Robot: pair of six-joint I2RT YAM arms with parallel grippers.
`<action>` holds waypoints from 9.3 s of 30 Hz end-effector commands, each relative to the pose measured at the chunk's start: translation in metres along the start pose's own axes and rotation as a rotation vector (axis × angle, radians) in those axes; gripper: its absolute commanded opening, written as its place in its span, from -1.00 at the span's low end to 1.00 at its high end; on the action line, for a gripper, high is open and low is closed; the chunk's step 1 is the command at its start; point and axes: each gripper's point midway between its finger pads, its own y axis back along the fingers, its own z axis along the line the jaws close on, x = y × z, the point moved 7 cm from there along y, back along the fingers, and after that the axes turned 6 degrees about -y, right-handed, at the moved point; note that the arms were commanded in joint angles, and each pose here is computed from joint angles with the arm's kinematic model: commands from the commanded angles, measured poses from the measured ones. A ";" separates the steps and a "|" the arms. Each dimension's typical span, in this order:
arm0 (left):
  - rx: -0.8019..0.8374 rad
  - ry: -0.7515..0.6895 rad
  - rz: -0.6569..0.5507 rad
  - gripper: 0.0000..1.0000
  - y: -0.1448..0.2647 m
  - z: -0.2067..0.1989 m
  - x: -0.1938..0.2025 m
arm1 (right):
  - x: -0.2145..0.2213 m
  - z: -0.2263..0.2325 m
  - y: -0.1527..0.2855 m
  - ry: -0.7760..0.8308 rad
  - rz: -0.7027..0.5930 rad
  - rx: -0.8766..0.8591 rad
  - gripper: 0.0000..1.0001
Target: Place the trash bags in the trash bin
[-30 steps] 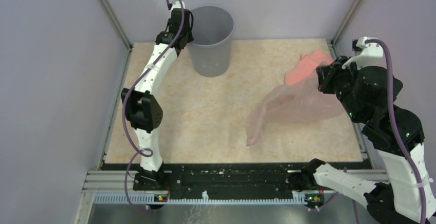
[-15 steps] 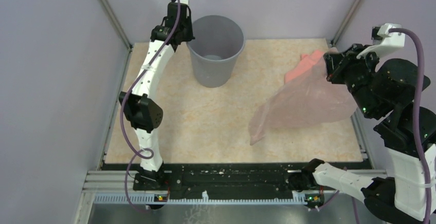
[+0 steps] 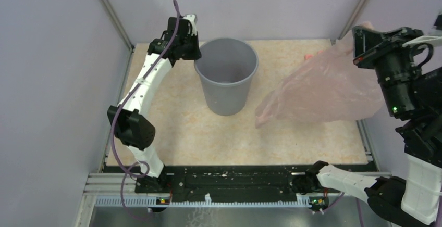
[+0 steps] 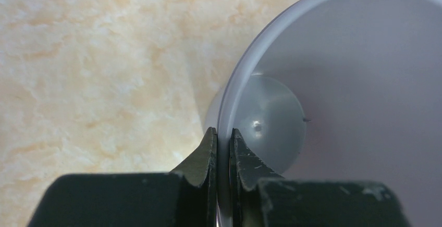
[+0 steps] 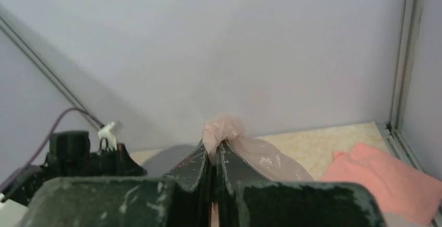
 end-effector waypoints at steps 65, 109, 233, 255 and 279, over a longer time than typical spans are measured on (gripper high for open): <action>0.681 -0.407 -0.853 0.79 0.272 -0.102 -0.037 | -0.065 0.107 -0.055 -0.250 -0.338 -0.543 -1.00; 0.516 0.089 -0.738 -1.00 0.330 -0.083 -0.062 | -0.023 0.151 -0.098 -0.375 -0.126 -0.701 -1.00; 0.437 0.054 -0.519 -1.00 0.202 -0.079 -0.063 | 0.219 0.021 -0.028 0.013 0.555 -0.196 0.60; 0.484 0.030 -0.392 -1.00 0.166 -0.095 -0.044 | 0.273 0.023 -0.052 0.153 0.546 -0.304 -0.40; 0.466 0.019 -0.315 -1.00 0.136 -0.108 -0.029 | 0.198 0.041 -0.015 0.087 0.465 -0.525 0.42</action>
